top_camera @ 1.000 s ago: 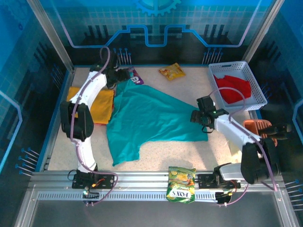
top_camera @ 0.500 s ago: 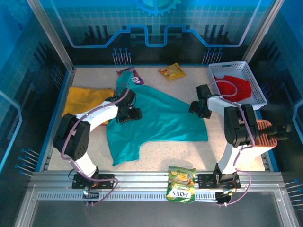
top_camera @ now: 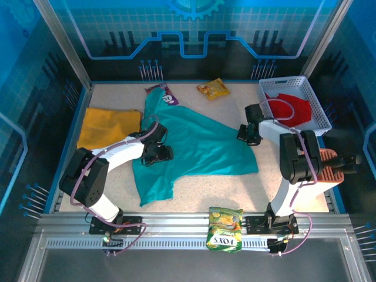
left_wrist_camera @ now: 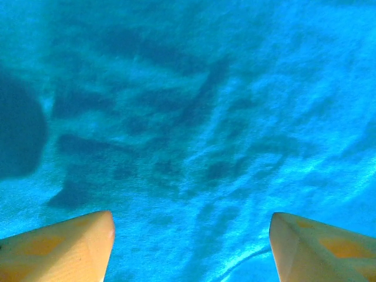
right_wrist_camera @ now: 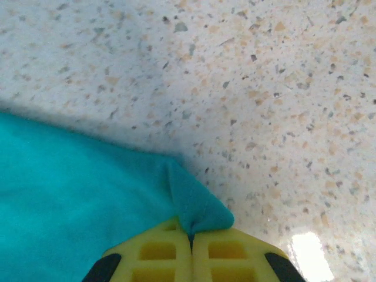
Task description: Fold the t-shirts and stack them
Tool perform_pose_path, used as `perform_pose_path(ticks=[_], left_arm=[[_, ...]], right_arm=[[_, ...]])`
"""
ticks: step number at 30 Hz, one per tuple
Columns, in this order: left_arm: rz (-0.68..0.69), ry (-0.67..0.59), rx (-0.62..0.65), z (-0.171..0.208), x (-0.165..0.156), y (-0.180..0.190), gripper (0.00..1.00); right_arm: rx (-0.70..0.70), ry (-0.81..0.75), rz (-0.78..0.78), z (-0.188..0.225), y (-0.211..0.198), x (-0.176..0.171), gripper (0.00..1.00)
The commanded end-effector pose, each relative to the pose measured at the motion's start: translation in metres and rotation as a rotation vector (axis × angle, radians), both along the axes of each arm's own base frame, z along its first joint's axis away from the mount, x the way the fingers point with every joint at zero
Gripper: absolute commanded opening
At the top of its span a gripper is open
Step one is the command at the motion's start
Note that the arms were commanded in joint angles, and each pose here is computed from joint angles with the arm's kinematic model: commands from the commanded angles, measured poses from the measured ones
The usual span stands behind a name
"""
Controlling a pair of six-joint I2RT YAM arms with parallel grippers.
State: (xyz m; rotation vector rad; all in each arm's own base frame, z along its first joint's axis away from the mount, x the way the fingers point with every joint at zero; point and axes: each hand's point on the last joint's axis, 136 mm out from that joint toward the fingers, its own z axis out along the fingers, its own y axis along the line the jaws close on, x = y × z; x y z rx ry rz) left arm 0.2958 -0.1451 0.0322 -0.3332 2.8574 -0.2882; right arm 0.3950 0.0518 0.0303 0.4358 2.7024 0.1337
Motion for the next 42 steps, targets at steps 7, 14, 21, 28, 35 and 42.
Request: perform_pose_path(ticks=[7,14,21,28,35,42], left_arm=[[0.004,-0.001,-0.028,-0.001,0.001,-0.006,0.71],[-0.010,-0.004,-0.015,0.001,0.008,-0.007,0.72],[-0.018,0.001,-0.023,0.001,0.010,-0.010,0.72],[-0.012,0.001,-0.016,0.002,0.004,-0.006,0.72],[-0.010,-0.003,-0.007,0.005,-0.002,0.000,0.71],[-0.011,0.003,-0.004,0.003,-0.005,0.001,0.71]], right_arm=[[-0.135,-0.237,0.471,0.077,0.108,-0.054,0.00],[0.006,-0.110,0.823,0.049,0.206,-0.157,0.09],[0.047,-0.174,0.748,0.068,0.193,-0.141,0.70],[0.068,-0.215,0.585,0.100,0.165,-0.078,0.74],[0.115,-0.055,0.422,0.059,0.137,-0.051,0.49],[0.206,0.098,0.339,0.014,0.133,-0.067,0.39]])
